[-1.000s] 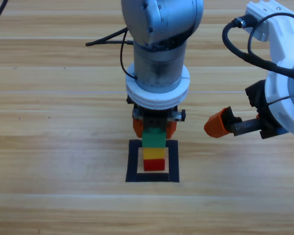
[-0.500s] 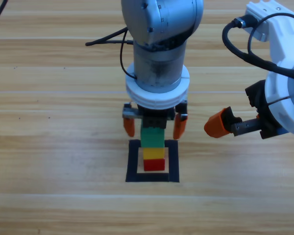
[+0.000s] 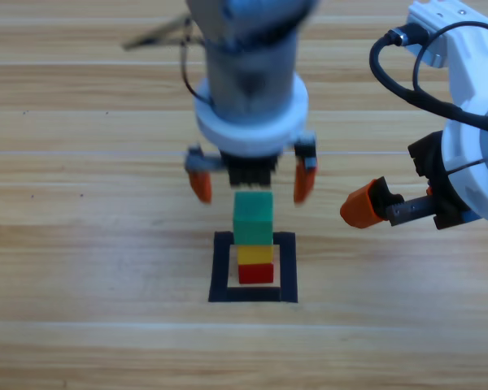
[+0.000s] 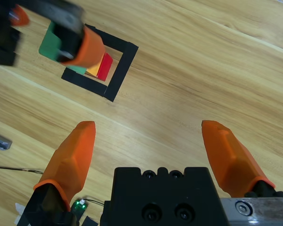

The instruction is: Stack the blocks in the rectangular block: red at the bottom, yellow in the middle, green on top

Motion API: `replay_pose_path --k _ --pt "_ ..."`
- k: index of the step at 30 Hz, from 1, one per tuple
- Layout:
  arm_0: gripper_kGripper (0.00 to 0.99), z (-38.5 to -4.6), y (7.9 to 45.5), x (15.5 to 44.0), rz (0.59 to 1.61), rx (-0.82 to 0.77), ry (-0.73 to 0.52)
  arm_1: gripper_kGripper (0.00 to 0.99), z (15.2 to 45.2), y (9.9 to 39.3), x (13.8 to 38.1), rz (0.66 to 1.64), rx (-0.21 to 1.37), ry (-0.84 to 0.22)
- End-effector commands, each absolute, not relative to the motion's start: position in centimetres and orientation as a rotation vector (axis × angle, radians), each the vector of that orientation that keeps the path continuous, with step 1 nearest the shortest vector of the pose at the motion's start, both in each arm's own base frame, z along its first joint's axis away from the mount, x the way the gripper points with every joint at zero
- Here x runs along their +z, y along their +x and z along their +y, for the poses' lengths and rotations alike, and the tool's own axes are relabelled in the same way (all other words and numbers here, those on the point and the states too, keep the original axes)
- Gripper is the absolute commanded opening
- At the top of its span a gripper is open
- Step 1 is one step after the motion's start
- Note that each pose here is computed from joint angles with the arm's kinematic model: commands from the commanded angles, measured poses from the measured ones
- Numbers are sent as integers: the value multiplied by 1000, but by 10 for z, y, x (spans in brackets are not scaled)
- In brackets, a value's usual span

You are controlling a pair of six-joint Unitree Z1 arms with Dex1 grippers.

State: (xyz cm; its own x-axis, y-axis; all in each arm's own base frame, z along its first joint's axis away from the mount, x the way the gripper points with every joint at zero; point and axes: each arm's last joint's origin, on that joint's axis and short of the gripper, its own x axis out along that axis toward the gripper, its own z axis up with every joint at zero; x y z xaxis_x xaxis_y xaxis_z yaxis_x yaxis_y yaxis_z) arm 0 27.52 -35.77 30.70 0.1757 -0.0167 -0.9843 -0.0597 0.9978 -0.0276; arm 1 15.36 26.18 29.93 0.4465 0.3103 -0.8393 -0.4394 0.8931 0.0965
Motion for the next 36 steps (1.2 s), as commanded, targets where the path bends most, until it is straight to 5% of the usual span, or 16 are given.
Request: replay_pose_path --k 1,6,13,20,36 --pt "990 -311 231 386 1233 22 -170 990 244 153 313 959 453 -93" --pt "973 -282 175 404 1040 1 -122 990 245 154 309 964 450 -101" --pt "979 -227 113 340 856 -150 -39 990 249 156 304 975 452 -105" --pt "990 -200 103 301 816 -189 -15 990 249 156 304 975 452 -105" --pt "990 -195 102 297 808 -188 -8 990 247 155 305 971 453 -102"
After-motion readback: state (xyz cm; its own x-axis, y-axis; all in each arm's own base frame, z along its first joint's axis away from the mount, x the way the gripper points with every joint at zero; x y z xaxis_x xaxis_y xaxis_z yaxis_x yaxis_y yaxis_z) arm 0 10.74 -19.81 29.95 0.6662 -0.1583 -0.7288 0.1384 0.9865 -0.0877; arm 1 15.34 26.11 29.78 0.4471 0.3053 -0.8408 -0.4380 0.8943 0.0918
